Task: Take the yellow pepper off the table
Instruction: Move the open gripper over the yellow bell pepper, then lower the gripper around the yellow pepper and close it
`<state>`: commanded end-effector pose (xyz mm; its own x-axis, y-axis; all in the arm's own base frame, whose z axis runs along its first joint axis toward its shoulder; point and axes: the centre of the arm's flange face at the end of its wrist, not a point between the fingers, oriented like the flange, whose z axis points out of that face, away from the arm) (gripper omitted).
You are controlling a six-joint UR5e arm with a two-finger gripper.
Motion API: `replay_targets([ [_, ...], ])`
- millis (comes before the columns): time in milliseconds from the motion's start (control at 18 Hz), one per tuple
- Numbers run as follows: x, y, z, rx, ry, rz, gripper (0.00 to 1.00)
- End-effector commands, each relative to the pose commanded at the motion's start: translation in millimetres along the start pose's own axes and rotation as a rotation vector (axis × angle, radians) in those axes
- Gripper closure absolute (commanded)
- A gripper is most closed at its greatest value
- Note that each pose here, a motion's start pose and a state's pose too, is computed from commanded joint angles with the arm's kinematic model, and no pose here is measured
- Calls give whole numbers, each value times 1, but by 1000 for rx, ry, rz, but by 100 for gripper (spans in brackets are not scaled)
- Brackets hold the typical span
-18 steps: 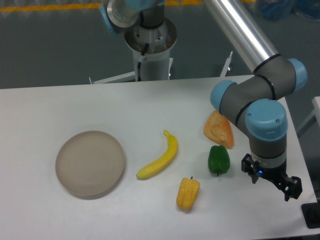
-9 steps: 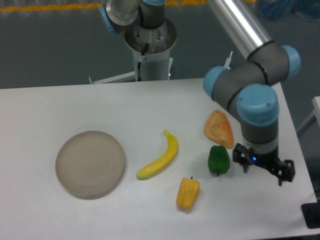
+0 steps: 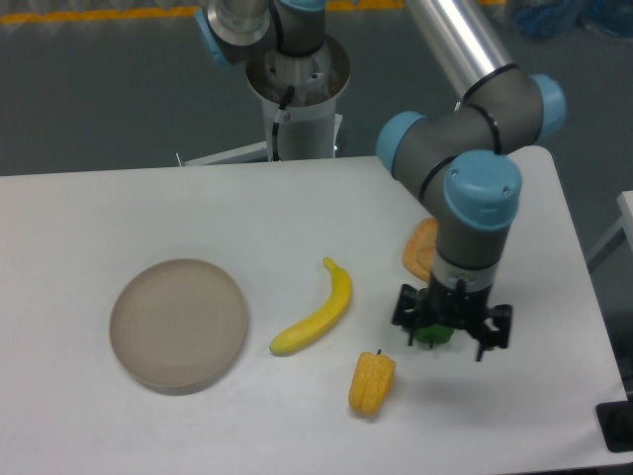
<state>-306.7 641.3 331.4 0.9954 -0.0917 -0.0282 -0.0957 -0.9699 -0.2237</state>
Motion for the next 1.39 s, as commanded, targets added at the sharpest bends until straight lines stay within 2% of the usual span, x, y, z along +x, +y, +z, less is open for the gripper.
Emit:
replay_targets([
  [389,33,-4,31,-31,20,60,0],
  [667,44,-8,59,-77,-2,86,0],
  [1056,43,-8,77,-81,-4,88,0],
  [1111,43,-8,78,-80,-5,88,5],
  [1167,43,-9,75,-76,-8,88,33],
  [1222,42,-9,75,-75,-9,91,43],
  [1333,42,-10,74,-73,-11,92,52],
  [1389,42,-11,74,-73,-11,93,53],
])
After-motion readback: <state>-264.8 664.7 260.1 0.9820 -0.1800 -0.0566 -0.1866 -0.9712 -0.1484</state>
